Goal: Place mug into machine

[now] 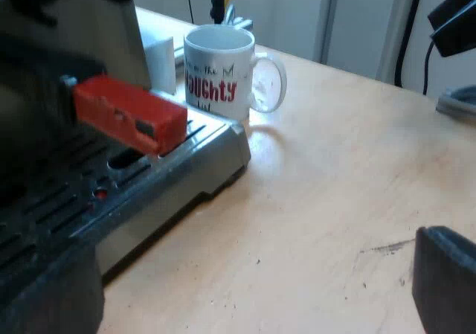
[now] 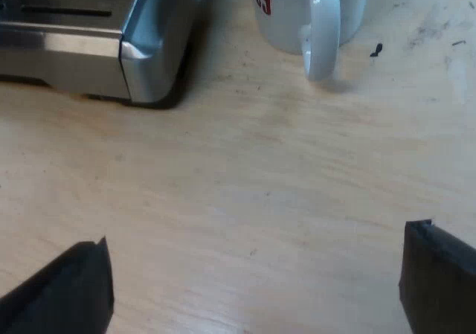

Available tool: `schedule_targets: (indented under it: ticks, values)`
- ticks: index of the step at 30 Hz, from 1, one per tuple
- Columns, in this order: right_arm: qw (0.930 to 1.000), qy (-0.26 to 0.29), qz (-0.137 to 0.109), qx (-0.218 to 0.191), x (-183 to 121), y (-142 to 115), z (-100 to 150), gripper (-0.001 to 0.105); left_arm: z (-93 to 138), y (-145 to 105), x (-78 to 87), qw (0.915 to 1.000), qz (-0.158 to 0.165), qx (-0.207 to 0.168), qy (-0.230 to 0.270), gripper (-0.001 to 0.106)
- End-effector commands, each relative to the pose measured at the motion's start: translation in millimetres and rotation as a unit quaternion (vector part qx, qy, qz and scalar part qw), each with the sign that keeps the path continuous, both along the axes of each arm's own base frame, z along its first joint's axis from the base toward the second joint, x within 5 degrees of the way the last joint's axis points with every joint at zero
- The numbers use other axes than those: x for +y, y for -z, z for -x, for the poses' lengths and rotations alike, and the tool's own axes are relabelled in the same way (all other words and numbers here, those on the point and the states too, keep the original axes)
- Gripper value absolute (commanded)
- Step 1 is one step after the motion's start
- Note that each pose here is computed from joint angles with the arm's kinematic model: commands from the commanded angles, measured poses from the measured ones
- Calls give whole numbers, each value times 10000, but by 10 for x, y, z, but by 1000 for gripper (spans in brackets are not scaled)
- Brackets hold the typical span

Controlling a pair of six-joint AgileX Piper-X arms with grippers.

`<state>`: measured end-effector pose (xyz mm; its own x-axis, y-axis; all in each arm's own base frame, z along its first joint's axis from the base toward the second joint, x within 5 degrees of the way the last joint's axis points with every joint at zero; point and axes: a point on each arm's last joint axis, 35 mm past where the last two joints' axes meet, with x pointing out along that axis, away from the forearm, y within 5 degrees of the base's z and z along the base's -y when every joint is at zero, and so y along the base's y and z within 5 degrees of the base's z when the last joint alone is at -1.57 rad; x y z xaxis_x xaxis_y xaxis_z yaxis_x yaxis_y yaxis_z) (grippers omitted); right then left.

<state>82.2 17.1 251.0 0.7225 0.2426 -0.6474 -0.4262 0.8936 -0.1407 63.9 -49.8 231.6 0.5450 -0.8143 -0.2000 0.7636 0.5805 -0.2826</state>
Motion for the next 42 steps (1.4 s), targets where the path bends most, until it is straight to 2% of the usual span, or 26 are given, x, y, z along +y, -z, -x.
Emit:
schedule_targets:
  ticks: [1,11,12,14,16,20,23,26,30,35,42]
  values:
    - [9999,-70,0,-154,15,204,-79,79,-4,-38,-6,9999,67,-106,46,85]
    - [9959,-37,-85,-896,39,762,-258,79,-4,-38,-6,9999,67,-108,46,85]
    - [9954,43,-36,-956,35,824,-274,79,-4,-38,-6,9999,67,-108,46,85]
    - [9946,202,67,-1016,25,897,-299,79,-4,-38,-6,9999,67,-108,46,85]
    - [9910,408,160,-1264,16,931,-353,79,-4,-38,-6,9999,67,-108,46,85]
    - [9874,444,129,-1515,25,977,-428,79,-4,-38,-6,9999,67,-108,46,85]
    - [9885,416,126,-1448,38,1034,-496,79,-4,-38,-6,9999,67,-108,46,85]
    - [9870,415,88,-1552,51,1053,-581,79,-4,-38,-6,9999,67,-108,46,85]
    - [9858,534,-113,-1589,71,1120,-712,79,-4,-38,-6,9999,67,-108,46,85]
    - [9867,515,-116,-1539,99,1178,-885,79,-4,-38,-6,9999,67,-108,46,85]
    - [9878,470,-132,-1481,161,1179,-1269,79,-4,-38,-6,9999,67,-108,46,85]
